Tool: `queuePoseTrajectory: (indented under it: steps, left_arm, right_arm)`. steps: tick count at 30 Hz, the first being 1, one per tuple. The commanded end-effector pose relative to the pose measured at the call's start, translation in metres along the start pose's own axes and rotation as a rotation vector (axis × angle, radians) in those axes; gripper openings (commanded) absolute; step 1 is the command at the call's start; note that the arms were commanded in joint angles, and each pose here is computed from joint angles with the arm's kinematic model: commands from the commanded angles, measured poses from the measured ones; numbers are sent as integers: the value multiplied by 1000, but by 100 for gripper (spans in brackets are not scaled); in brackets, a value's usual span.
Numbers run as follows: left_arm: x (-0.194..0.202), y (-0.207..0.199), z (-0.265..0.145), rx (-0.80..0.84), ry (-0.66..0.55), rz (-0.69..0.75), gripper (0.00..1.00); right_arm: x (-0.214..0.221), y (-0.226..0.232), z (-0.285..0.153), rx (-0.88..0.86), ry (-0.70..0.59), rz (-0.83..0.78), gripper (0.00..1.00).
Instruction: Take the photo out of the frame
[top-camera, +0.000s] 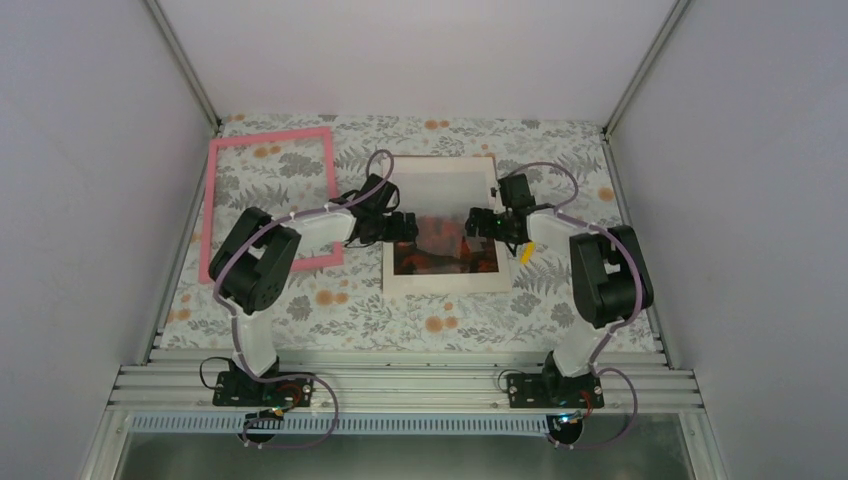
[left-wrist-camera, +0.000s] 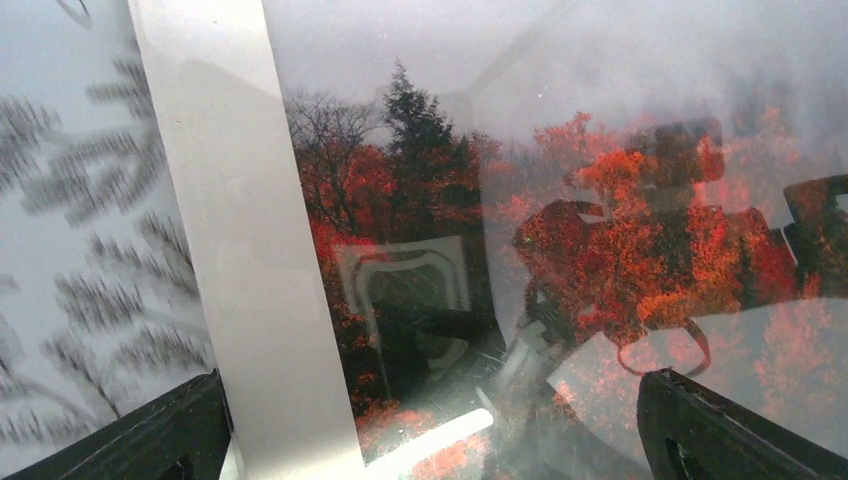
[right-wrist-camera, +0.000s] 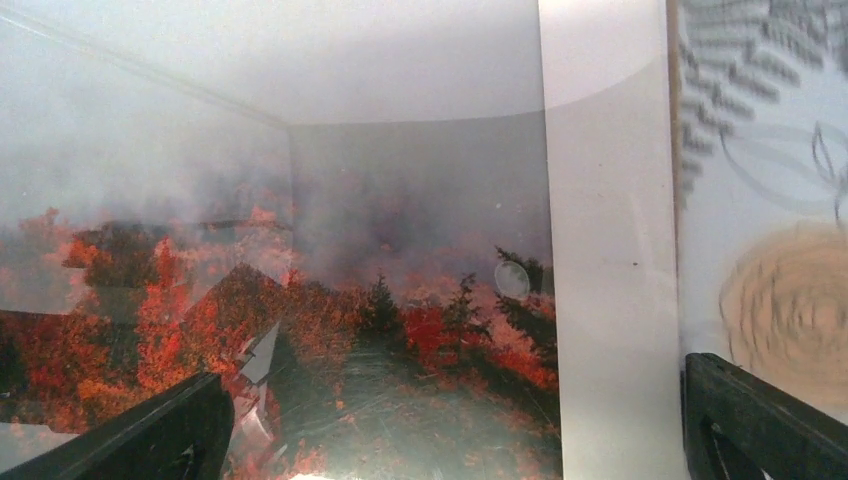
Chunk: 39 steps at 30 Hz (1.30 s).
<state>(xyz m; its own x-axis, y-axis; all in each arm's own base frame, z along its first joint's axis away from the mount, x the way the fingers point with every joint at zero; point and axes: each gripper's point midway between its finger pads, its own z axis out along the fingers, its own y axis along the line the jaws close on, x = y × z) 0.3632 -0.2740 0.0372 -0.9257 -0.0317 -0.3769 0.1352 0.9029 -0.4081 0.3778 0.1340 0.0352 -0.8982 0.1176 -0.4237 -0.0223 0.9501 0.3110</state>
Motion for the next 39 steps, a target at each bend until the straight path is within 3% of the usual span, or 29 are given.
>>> queuePoseTrajectory:
  steps: [1,11,21,32,39]
  left_arm:
    - [-21,2,12,-17,-7,27,100]
    - [-37,9,-41,-21,-112,33,100]
    - [3,39,-87,44,-164,-50,100]
    - [42,58,-122,161,-225,-139,100]
    - [52,72,-133,127,-267,-171,100]
  right_arm:
    - [-22,17,13,-43,-2,-55,100]
    - [-6,23,-16,51,-22,-172,100]
    - [30,101,-56,-16,-131,-479,99]
    - [125,202,-41,-153,-91,-946,100]
    - [145,210,-14,-70,-87,-1040,100]
